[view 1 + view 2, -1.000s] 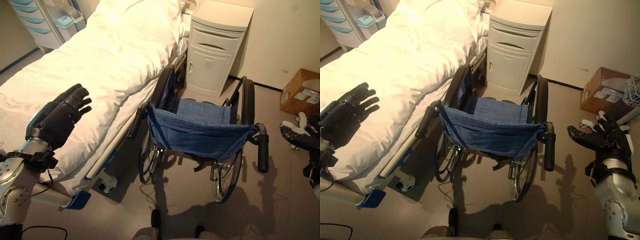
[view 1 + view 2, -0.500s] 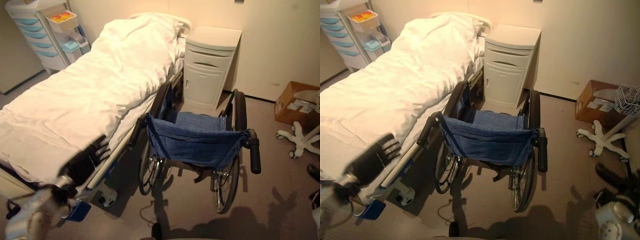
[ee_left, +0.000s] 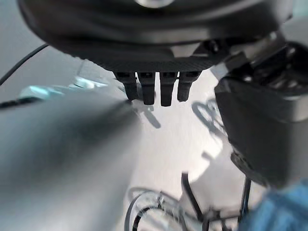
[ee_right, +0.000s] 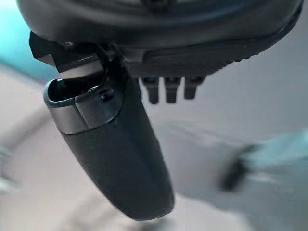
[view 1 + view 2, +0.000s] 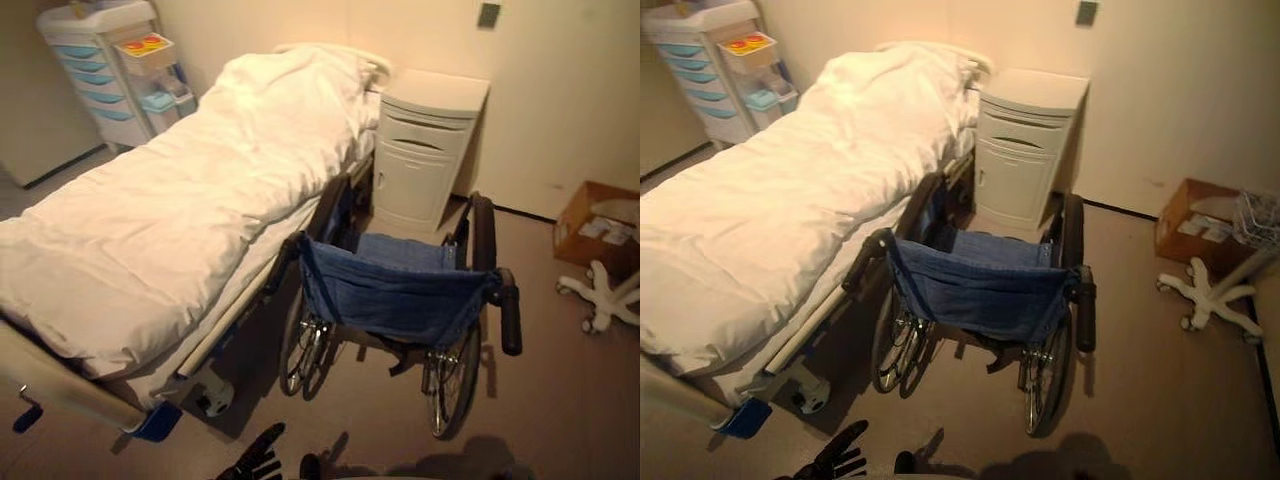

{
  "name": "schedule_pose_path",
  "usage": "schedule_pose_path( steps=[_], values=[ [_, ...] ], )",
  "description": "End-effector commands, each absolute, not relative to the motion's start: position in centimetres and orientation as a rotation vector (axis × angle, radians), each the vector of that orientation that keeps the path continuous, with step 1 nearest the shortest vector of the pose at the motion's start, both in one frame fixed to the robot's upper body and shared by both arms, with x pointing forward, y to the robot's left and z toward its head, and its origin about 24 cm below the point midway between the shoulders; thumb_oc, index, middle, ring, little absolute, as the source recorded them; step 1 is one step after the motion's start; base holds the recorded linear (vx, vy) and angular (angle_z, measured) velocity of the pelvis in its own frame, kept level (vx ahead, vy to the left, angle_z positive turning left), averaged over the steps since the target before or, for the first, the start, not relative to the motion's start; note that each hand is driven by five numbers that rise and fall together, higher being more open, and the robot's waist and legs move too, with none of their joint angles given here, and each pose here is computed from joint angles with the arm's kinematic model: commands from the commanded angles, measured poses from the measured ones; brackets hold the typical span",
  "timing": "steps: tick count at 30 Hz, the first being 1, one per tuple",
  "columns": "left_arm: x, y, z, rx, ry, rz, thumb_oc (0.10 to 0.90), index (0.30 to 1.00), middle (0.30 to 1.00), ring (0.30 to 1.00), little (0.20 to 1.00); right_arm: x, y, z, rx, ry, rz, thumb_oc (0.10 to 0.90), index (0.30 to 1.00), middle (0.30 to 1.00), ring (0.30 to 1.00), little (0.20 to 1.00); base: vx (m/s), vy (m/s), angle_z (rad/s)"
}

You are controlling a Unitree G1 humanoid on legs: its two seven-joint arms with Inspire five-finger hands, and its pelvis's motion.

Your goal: Push the wheelchair next to the bed

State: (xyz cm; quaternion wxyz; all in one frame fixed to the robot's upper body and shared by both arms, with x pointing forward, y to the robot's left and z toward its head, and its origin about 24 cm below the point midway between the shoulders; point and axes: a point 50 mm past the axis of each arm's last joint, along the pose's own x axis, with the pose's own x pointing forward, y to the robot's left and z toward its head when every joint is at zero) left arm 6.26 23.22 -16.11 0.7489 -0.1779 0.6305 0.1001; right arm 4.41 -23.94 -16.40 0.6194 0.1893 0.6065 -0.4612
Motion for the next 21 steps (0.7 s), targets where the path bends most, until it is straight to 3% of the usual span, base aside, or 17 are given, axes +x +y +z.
schedule_pose_path(
  steps=[1,4,7,11,21],
  values=[
    [7.0,22.4,-16.6,-0.308,1.385,0.216,0.8,0.9,0.9,0.9,0.9,6.4,-26.3,-15.7,0.182,1.314,-0.831,0.8,0.9,0.9,0.9,0.9,0.0,0.0,0.0],
    [6.1,22.5,-16.9,-0.136,1.443,0.219,0.8,0.9,0.9,0.9,0.9,5.5,-24.8,-16.4,0.152,1.366,-0.684,0.8,0.9,0.9,0.9,0.9,0.0,0.011,0.0],
    [4.9,22.4,-17.1,-0.173,1.486,0.287,0.8,0.9,0.9,0.9,0.9,4.4,-24.2,-16.8,0.134,1.41,-0.528,0.8,0.9,0.9,0.9,0.9,0.0,0.039,0.03],
    [4.2,22.4,-17.2,-0.154,1.505,0.288,0.8,0.9,0.9,0.9,0.9,3.3,-22.6,-17.2,0.297,1.497,-0.354,0.8,0.9,0.9,0.9,0.9,0.0,0.0,0.0],
    [3.3,21.5,-17.5,-0.179,1.544,0.293,0.8,0.9,0.9,0.9,0.9,2.4,-21.9,-17.4,0.286,1.567,-0.274,0.8,0.9,0.9,0.9,0.9,0.0,0.0,0.0]
  ],
)
